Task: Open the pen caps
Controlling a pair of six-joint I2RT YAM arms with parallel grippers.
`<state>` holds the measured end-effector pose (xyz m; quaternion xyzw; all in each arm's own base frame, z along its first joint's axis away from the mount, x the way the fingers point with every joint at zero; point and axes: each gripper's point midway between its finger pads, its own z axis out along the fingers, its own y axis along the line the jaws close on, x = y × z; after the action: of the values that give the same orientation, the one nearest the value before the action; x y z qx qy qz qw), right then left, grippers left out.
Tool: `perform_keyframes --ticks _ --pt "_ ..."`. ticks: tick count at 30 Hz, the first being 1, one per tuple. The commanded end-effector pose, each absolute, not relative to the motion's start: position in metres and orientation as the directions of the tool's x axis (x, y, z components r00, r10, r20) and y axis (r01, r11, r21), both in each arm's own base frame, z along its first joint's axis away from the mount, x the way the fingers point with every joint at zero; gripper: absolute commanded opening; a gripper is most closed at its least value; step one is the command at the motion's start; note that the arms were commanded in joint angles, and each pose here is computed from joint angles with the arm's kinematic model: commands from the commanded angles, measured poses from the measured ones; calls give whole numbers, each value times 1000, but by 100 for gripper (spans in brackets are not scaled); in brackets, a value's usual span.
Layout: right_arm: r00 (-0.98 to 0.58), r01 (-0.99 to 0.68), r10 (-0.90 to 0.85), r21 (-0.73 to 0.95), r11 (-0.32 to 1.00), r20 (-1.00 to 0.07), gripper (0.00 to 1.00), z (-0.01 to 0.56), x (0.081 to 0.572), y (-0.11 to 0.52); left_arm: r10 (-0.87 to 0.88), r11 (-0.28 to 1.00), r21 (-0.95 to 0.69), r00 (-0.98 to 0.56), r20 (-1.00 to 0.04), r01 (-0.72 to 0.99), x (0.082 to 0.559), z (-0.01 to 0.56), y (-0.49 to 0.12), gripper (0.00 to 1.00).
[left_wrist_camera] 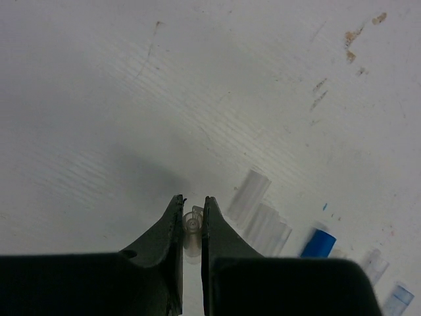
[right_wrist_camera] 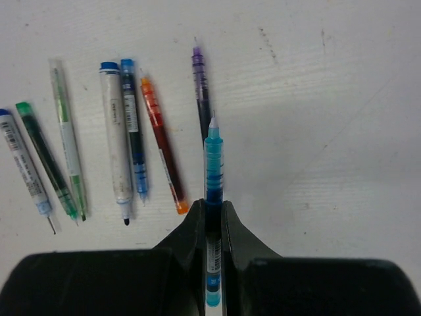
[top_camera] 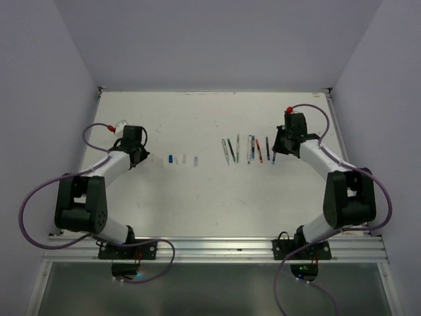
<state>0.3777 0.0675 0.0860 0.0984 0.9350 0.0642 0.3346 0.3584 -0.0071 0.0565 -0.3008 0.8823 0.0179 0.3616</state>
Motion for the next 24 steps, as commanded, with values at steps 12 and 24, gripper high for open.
perform_keyframes --ticks 12,24 --pt "-813 138 225 198 970 -537 0 48 403 59 -567 808 -258 -579 -585 -530 376 36 -5 0" --pt "-828 122 182 147 982 -530 4 37 424 53 -579 811 -302 -611 -540 -501 375 17 -18 2"
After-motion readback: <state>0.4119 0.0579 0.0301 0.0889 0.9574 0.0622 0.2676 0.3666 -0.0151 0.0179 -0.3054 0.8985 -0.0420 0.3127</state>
